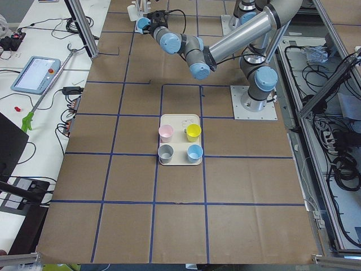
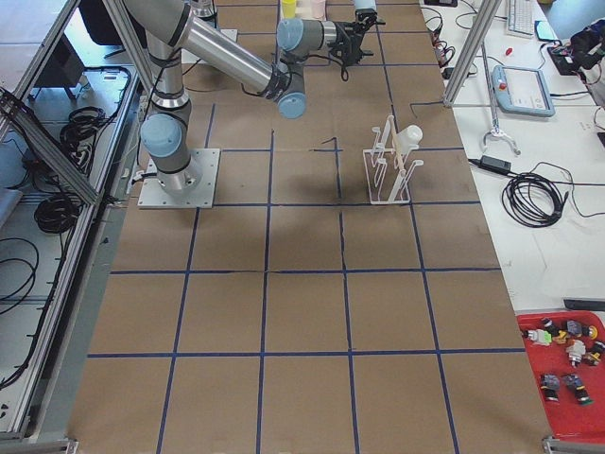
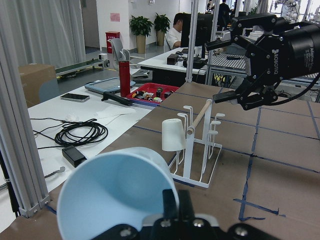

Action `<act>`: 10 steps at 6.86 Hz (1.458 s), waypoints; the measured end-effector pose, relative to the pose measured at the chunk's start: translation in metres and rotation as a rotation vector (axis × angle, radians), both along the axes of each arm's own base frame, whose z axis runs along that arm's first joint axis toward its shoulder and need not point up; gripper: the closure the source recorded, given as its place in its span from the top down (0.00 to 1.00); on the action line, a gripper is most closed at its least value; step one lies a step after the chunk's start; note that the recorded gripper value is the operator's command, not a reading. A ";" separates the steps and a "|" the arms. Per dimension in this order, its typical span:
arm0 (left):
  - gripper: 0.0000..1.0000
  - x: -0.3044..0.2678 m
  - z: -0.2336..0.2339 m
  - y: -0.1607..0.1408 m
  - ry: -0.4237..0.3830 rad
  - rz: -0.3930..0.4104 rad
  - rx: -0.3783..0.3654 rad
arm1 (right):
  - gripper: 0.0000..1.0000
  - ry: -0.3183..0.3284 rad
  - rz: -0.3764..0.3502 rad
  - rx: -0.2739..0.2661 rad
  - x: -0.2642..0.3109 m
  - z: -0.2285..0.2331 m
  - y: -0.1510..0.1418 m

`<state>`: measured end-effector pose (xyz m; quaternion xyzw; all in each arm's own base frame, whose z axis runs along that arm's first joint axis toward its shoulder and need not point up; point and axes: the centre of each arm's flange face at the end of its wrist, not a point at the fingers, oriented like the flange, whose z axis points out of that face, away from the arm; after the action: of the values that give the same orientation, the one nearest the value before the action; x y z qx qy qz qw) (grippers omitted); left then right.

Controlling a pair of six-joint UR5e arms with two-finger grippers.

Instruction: Transfer IKEA cup to right arm and place on rack

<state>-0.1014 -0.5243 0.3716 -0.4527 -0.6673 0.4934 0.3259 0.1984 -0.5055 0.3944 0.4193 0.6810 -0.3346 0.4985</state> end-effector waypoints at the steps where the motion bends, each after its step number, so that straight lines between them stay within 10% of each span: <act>1: 0.00 -0.010 -0.010 0.014 0.003 -0.001 -0.016 | 1.00 -0.047 -0.004 0.028 0.006 -0.001 0.002; 10: 0.00 -0.059 -0.002 0.047 0.077 0.024 0.044 | 1.00 -0.234 -0.007 0.225 0.052 -0.036 0.043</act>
<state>-0.1605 -0.4769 0.3695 -0.4181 -0.6706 0.4994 0.3551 0.2501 -0.4625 0.3580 0.5109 0.6499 -0.2066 0.5234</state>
